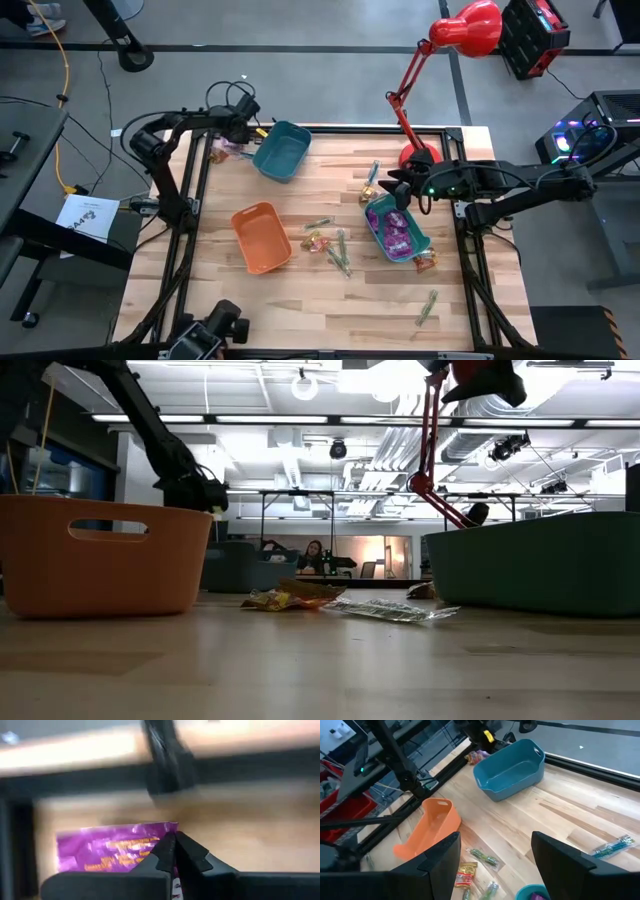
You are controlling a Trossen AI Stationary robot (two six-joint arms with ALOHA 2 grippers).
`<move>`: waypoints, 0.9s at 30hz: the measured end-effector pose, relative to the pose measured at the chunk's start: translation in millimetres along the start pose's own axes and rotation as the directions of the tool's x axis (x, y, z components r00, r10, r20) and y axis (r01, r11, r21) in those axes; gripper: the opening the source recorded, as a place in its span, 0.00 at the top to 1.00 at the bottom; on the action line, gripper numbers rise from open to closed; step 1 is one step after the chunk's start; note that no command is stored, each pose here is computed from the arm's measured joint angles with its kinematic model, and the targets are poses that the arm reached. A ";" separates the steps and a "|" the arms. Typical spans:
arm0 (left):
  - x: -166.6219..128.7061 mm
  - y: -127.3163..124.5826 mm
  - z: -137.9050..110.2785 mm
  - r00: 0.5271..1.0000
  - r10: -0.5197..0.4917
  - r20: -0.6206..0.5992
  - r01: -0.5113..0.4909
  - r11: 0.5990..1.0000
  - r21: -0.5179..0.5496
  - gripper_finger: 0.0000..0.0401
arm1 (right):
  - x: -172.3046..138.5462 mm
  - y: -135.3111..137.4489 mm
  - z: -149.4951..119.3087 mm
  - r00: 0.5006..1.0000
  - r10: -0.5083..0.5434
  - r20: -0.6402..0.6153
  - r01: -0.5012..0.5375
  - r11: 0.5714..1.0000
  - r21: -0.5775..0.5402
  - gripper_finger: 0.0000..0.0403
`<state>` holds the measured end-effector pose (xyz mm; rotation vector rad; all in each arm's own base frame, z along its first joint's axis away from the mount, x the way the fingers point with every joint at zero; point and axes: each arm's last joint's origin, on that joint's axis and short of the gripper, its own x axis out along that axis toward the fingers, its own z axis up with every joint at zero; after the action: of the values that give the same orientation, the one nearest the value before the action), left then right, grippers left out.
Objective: Sort candy
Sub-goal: Put the purple candy into the green bin
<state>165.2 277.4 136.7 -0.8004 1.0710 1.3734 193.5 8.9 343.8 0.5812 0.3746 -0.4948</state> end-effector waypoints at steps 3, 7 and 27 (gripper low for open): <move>-22.9 5.1 3.6 0.998 -0.024 0.055 0.023 1.000 0.015 1.00 | 0.1 -0.3 -0.4 1.000 -0.003 -0.003 0.003 1.000 -0.020 0.41; -59.6 16.7 7.9 0.986 -0.045 0.163 0.046 0.999 -0.003 1.00 | 0.1 -0.1 -0.1 1.000 0.000 0.000 0.000 0.999 -0.039 0.41; -231.2 -28.7 -59.9 0.561 -0.713 0.421 0.644 0.695 0.320 1.00 | -1.0 9.8 11.2 0.990 0.095 0.109 -0.095 0.995 -0.002 0.41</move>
<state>210.5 135.9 325.9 -0.5905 0.3246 0.7448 200.2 9.6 357.2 0.5697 0.2413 -0.4332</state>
